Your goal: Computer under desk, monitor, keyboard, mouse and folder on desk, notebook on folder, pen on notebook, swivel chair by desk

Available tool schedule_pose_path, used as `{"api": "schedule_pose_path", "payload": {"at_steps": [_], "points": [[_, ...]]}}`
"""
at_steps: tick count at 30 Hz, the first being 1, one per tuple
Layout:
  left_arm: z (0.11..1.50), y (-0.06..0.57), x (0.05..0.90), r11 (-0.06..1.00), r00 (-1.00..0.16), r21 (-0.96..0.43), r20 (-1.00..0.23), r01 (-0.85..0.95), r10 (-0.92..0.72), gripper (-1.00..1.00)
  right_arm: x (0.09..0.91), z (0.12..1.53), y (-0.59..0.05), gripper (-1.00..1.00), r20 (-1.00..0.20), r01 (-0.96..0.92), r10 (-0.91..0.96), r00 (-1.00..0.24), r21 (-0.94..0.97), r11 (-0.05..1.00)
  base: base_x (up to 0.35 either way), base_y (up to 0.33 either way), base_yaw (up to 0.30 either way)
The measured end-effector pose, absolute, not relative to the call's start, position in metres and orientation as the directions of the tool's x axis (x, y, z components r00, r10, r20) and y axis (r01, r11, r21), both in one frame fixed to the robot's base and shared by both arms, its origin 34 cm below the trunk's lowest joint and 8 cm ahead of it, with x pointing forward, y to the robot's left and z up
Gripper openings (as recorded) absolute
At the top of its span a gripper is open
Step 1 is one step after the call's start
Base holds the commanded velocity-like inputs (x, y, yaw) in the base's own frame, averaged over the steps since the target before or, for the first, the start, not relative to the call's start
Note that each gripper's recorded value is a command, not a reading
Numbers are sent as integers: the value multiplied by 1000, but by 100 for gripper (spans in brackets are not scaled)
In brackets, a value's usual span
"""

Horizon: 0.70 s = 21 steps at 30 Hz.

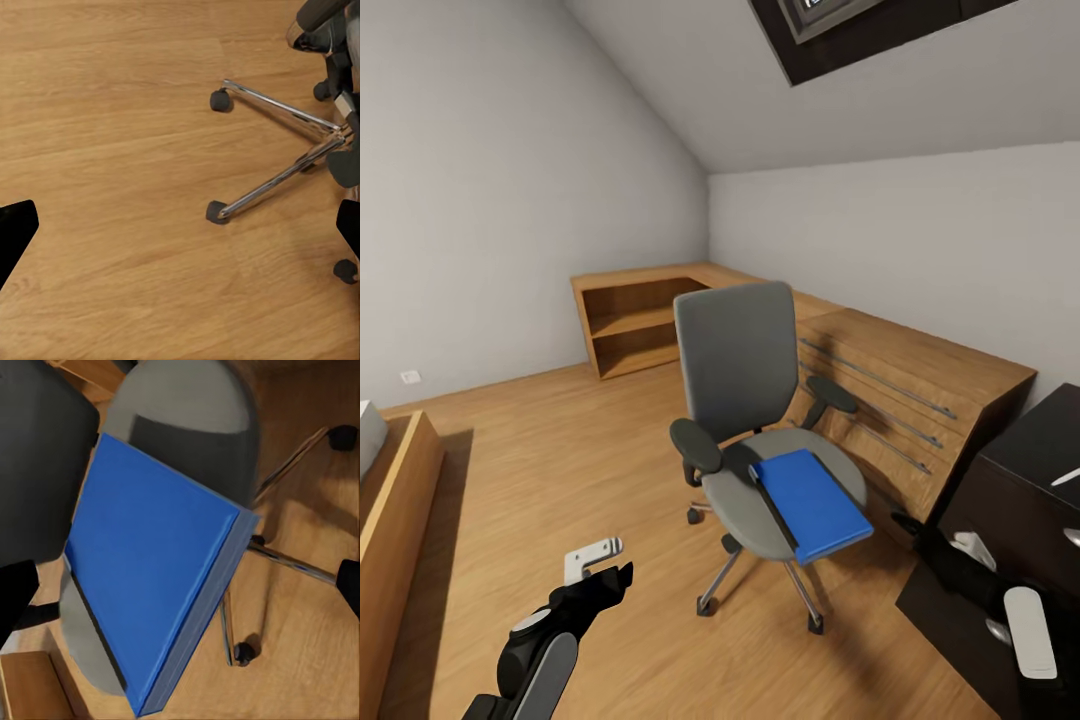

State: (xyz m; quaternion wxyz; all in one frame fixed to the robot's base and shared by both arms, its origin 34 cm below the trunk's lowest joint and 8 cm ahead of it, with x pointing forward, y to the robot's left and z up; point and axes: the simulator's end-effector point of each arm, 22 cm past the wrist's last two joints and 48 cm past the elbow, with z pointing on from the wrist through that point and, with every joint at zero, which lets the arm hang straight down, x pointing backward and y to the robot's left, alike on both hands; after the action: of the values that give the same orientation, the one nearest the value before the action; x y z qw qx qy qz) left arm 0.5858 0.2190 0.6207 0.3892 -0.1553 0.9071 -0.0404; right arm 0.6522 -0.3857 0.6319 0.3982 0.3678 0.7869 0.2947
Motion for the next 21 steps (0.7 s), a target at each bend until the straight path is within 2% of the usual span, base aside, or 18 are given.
{"api": "schedule_pose_path", "payload": {"at_steps": [17,21], "points": [[584,217,579,950,-653,-193,-691,-247,-310,100,645,595,-389,100,-393,346,824,-407,769,538,0,0,0],[575,217,577,950,-653,-193,-691,-247,-310,100,648,582,-390,100,-401,348,842,-361,780,520,0,0,0]]}}
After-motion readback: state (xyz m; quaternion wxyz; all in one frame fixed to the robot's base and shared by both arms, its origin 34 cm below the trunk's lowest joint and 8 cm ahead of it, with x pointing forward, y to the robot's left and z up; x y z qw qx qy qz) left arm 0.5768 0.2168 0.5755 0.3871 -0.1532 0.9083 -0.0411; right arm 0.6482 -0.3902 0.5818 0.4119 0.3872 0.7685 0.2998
